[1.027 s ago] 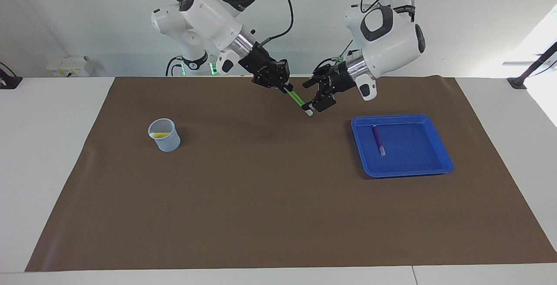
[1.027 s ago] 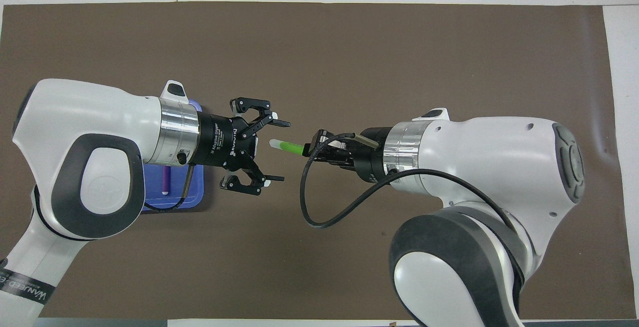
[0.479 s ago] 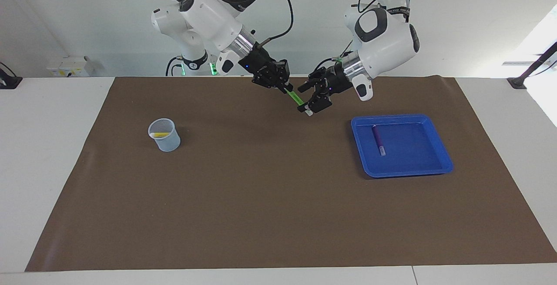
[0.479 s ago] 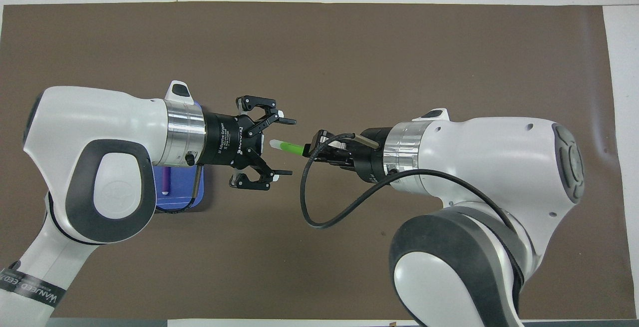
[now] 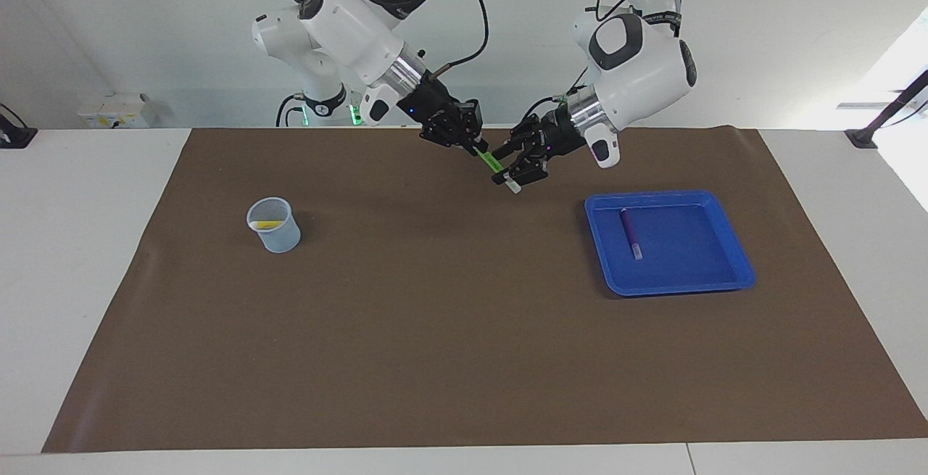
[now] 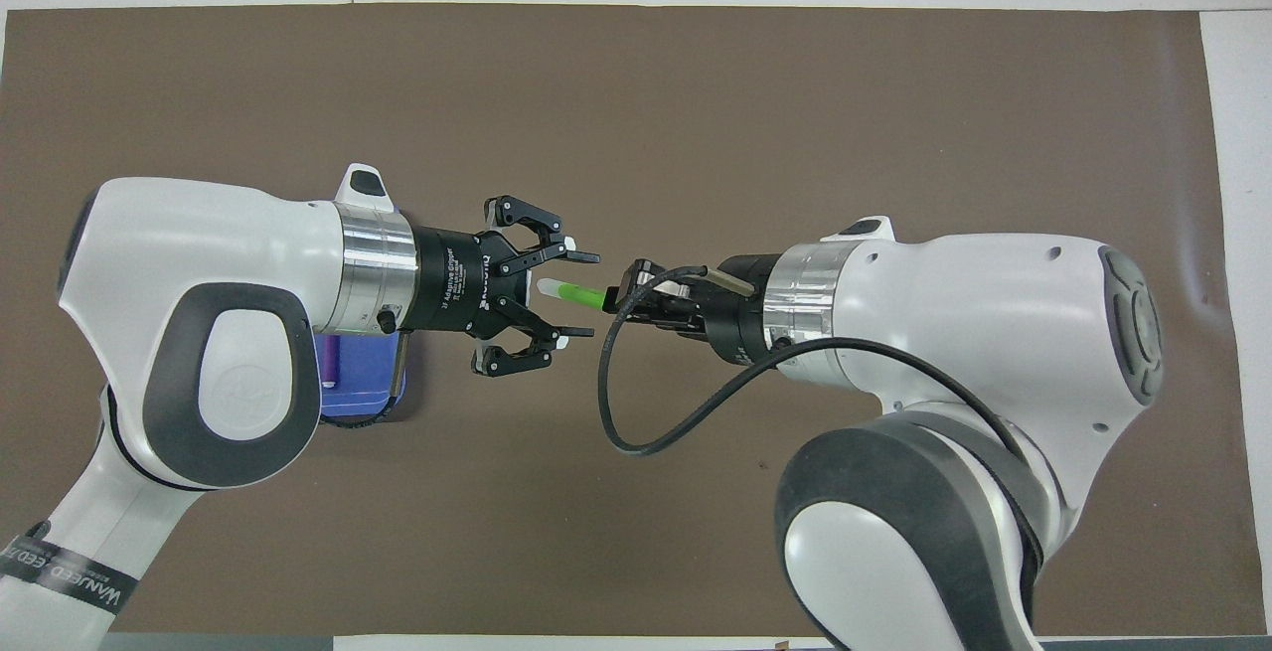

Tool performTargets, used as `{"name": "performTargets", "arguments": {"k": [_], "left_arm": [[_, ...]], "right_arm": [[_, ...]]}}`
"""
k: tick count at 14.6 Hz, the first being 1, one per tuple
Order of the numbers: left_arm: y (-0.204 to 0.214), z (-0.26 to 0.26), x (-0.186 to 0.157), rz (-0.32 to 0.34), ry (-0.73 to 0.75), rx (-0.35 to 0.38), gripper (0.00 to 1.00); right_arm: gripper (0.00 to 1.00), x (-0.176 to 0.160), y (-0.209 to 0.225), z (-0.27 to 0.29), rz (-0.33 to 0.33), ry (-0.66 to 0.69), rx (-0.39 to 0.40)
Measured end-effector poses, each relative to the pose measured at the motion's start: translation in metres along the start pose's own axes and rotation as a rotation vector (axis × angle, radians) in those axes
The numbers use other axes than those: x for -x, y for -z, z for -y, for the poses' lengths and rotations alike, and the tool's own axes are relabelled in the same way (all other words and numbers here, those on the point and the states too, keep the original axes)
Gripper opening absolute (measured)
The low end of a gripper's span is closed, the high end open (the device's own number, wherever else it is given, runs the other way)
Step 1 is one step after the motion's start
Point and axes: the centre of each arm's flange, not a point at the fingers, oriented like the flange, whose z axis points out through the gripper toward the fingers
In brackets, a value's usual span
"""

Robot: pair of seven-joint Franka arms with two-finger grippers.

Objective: Right arm passes pens to left for tray arrangement
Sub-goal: 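Grasp the green marker with the left gripper while the right gripper releases, then place the green marker in the tray beside the purple marker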

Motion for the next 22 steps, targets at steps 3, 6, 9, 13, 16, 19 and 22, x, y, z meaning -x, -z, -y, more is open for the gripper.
{"name": "performTargets", "arguments": {"k": [3, 6, 9, 13, 16, 19, 22], "left_arm": [[0.0, 0.0, 0.0, 0.0, -0.001, 0.003, 0.32], [-0.001, 0.001, 0.0, 0.0, -0.009, -0.001, 0.19], [-0.001, 0.001, 0.0, 0.0, -0.009, 0.0, 0.19], [0.004, -0.003, -0.003, -0.004, -0.003, 0.027, 0.19], [0.009, -0.006, -0.007, -0.006, 0.004, 0.037, 0.19], [0.011, -0.007, -0.009, -0.007, 0.008, 0.046, 0.19], [0.017, -0.01, -0.015, -0.009, 0.017, 0.058, 0.19]], "right_arm": [[0.18, 0.0, 0.0, 0.0, 0.0, 0.0, 0.0], [0.18, -0.004, 0.003, -0.002, -0.016, -0.007, -0.006], [0.18, -0.004, 0.003, -0.002, -0.016, -0.007, -0.006], [0.44, -0.002, 0.002, -0.001, -0.014, -0.004, -0.006], [0.78, -0.002, 0.002, -0.002, -0.009, -0.003, 0.0], [1.0, -0.007, 0.009, -0.017, 0.015, 0.067, 0.14], [1.0, -0.025, 0.049, -0.048, 0.053, 0.214, 0.384]]}}
